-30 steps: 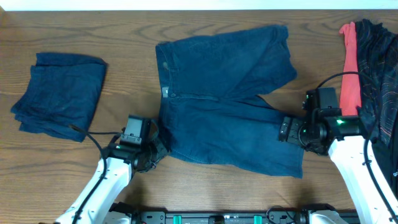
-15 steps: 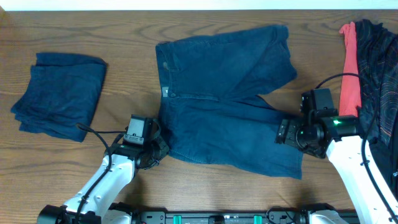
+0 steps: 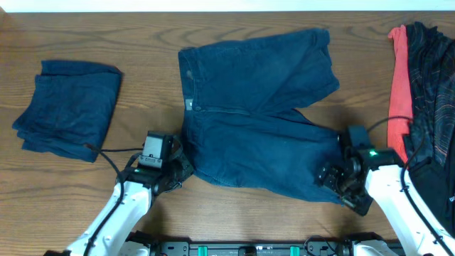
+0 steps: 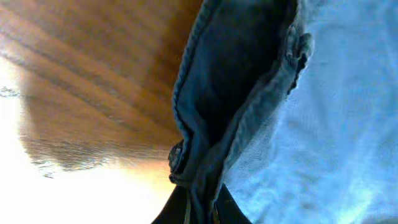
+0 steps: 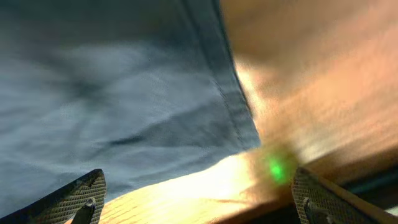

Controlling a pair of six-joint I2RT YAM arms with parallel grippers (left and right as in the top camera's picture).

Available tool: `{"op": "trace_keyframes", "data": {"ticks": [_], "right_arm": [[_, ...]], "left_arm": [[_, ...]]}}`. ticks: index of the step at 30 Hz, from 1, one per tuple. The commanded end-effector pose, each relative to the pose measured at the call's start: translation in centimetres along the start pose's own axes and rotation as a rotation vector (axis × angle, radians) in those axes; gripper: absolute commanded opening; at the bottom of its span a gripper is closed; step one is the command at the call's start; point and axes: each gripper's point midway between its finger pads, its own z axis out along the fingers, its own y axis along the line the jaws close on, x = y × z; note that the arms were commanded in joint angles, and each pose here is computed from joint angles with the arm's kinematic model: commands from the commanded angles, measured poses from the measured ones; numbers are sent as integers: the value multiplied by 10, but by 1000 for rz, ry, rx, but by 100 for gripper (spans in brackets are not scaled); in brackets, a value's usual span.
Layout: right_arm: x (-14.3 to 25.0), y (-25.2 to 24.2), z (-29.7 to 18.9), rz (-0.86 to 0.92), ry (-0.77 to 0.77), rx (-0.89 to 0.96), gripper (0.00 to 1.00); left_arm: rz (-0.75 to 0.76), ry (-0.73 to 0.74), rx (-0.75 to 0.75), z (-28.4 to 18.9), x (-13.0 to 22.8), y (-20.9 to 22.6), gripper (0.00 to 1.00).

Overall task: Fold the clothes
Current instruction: 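Grasp the bottom edges of the shorts with both grippers, then lift the bottom edges with both grippers and fold them upward over the top half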

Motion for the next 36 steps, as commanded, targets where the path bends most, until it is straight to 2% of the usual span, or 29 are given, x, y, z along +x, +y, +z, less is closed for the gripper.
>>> {"op": "trace_keyframes", "data": {"ticks": [1, 4, 10, 14, 15, 19, 21, 27, 32, 36], "right_arm": [[11, -2, 7, 168, 36, 0, 93], [13, -7, 16, 273, 32, 15, 93], [5, 8, 40, 274, -6, -94, 90], [1, 10, 48, 291, -27, -116, 82], [1, 9, 48, 295, -32, -113, 76], [-1, 8, 48, 295, -40, -109, 33], [-2, 8, 48, 295, -48, -108, 2], [-16, 21, 28, 159, -91, -144, 1], [-35, 30, -13, 97, -183, -162, 1], [-49, 27, -57, 66, -285, -144, 1]], "left_arm": [[11, -6, 27, -3, 0, -5, 6], [10, -2, 23, -3, 1, -4, 6], [5, 9, 10, -3, 3, -1, 6], [-1, 22, -5, -3, 7, 3, 6], [-3, 27, -13, -3, 8, 5, 6], [1, 48, -37, -4, 13, 11, 6], [22, 59, -49, -5, 17, 14, 6], [116, 82, -69, -20, 26, 19, 6], [253, 84, -60, -51, 31, 11, 6], [307, 83, -55, -78, 37, 6, 6]]}}
